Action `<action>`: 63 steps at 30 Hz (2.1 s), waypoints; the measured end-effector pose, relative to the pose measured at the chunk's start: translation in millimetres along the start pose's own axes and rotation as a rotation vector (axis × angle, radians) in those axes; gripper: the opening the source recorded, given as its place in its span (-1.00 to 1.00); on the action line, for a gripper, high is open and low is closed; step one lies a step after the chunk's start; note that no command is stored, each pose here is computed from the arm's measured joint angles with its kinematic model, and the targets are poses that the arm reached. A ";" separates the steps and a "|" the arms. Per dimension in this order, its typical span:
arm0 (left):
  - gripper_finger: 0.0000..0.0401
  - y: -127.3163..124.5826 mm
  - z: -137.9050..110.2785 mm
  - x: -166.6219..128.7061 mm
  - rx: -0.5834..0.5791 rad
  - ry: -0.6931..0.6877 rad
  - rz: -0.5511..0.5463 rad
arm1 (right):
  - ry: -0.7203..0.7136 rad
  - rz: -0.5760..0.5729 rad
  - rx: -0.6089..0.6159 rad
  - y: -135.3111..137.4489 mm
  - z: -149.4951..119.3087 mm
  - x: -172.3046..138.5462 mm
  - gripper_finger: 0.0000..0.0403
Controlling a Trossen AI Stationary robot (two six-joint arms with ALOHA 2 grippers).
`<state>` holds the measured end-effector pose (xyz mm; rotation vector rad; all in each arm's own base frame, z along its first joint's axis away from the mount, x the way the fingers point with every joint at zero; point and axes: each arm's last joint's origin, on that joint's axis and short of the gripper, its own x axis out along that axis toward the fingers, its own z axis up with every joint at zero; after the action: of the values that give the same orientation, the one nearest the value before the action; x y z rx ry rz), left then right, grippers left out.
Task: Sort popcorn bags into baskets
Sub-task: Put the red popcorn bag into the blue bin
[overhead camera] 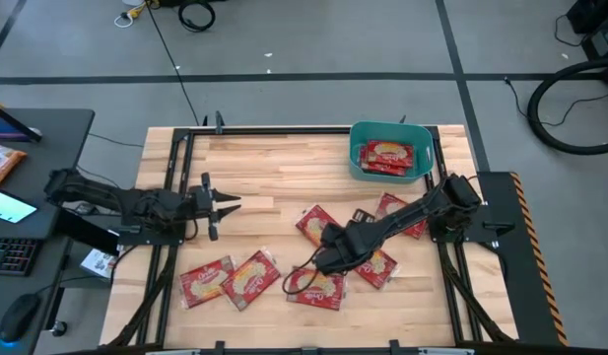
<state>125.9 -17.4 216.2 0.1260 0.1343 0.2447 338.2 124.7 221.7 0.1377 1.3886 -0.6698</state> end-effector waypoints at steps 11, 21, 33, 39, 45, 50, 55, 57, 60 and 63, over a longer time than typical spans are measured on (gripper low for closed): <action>-0.51 2.8 -3.0 -5.4 -0.002 0.023 -0.001 | 0.141 0.159 0.094 15.6 -17.7 27.4 0.10; -0.51 2.7 -3.2 -5.4 -0.002 0.025 -0.001 | 0.140 0.172 0.168 39.6 -36.8 30.4 0.10; -0.51 2.7 -3.8 -5.4 0.000 0.031 -0.002 | 0.185 0.002 0.075 63.1 -60.7 52.3 0.10; -0.51 2.6 -4.2 -5.4 0.002 0.035 -0.004 | 0.203 -0.039 0.028 63.3 -63.9 59.3 0.04; -0.51 2.3 -5.1 -5.5 0.007 0.043 -0.013 | 0.198 -0.023 -0.044 66.5 -64.9 62.4 -0.24; -0.51 2.3 -5.1 -5.5 0.007 0.043 -0.014 | 0.208 -0.033 -0.087 66.1 -66.1 64.9 -0.61; -0.51 2.2 -5.2 -5.5 0.008 0.044 -0.014 | 0.230 -0.027 -0.109 66.0 -65.6 62.4 -0.92; -0.51 2.3 -5.1 -5.5 0.008 0.044 -0.014 | 0.244 -0.042 -0.119 65.2 -64.4 58.4 -0.96; -0.51 2.3 -5.2 -5.5 0.008 0.044 -0.014 | 0.263 -0.079 -0.128 62.6 -61.4 46.9 -0.96; -0.51 2.3 -5.2 -5.5 0.009 0.044 -0.014 | 0.242 -0.123 -0.140 59.2 -56.2 31.7 -0.97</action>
<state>119.4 -16.0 212.1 0.1282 0.1802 0.2331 321.1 187.6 163.4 0.0221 1.6823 -0.6716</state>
